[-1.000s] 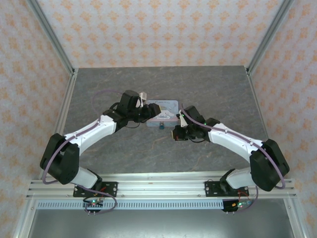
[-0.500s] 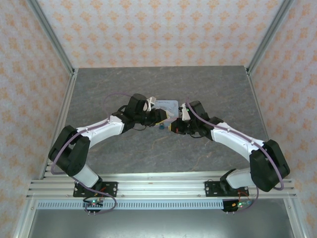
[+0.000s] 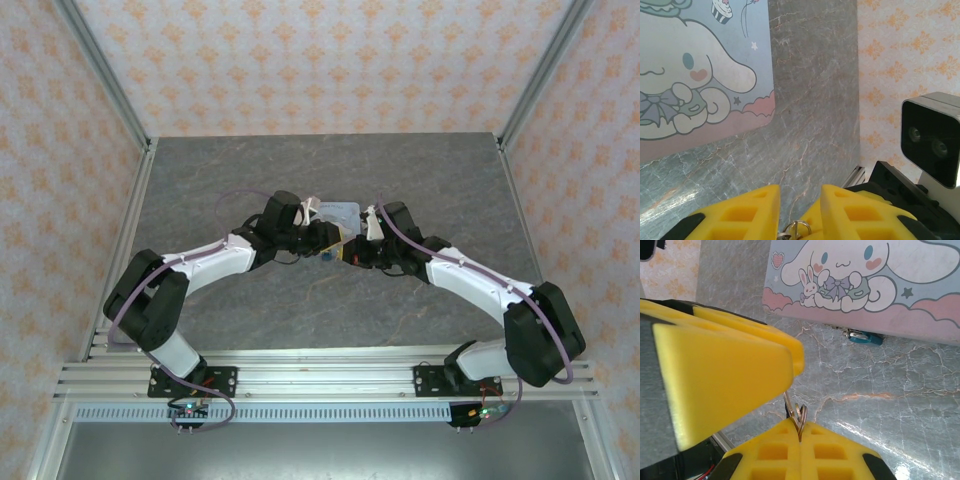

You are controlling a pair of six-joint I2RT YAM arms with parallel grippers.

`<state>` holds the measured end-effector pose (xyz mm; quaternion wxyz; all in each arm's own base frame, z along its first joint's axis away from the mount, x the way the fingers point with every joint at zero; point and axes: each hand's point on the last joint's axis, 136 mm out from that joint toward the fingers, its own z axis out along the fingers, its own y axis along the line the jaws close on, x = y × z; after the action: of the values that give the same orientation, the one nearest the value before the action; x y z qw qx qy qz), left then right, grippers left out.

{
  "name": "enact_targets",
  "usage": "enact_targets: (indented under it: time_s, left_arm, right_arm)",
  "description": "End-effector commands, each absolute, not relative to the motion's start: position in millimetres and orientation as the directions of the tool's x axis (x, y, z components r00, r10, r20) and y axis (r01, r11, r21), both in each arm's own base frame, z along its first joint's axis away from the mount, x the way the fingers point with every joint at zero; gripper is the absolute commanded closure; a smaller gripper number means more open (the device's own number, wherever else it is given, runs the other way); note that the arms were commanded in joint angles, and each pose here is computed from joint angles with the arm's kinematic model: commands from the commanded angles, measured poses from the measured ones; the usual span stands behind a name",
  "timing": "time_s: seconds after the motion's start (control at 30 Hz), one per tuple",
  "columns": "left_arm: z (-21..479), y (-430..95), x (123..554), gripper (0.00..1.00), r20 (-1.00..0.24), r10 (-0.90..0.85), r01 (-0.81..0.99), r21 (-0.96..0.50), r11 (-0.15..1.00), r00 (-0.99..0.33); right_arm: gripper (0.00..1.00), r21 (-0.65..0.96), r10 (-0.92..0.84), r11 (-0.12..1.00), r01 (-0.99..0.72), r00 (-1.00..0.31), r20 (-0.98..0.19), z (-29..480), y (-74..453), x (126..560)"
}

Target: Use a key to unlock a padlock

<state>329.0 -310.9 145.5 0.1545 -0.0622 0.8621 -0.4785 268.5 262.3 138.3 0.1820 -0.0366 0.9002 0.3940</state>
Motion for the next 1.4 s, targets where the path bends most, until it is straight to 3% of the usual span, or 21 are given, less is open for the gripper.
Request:
enact_targets:
  time_s: [0.0,0.7,0.77,0.9,1.0,1.1,1.37]
  left_arm:
    - [142,-316,327,0.72,-0.200,-0.241,0.046,-0.850,0.524,-0.950]
    - [147,-321,328,0.94,-0.208,-0.239,0.059,-0.858,0.510,-0.949]
    - [149,-321,328,1.00,-0.210,-0.239,0.062,-0.859,0.508,-0.948]
    - [150,-321,329,1.00,-0.211,-0.247,0.059,-0.859,0.509,-0.946]
    - [152,-317,333,1.00,-0.223,-0.275,0.050,-0.852,0.520,-0.935]
    - [160,-313,338,1.00,-0.248,-0.305,0.053,-0.847,0.529,-0.920]
    - [196,-312,353,1.00,-0.339,-0.341,0.123,-0.844,0.523,-0.877]
  right_arm:
    - [1.00,0.716,0.092,0.660,-0.227,-0.922,-0.377,149,263,268]
    - [1.00,0.718,0.105,0.662,-0.216,-0.922,-0.373,146,262,269]
    - [1.00,0.719,0.106,0.660,-0.216,-0.921,-0.374,146,263,270]
    - [1.00,0.719,0.111,0.662,-0.211,-0.921,-0.373,146,262,270]
    - [0.60,0.733,0.145,0.653,-0.190,-0.919,-0.367,151,251,272]
    - [0.41,0.758,0.248,0.638,-0.133,-0.897,-0.366,160,223,276]
    - [0.34,0.861,0.481,0.504,-0.061,-0.809,-0.338,190,189,294]
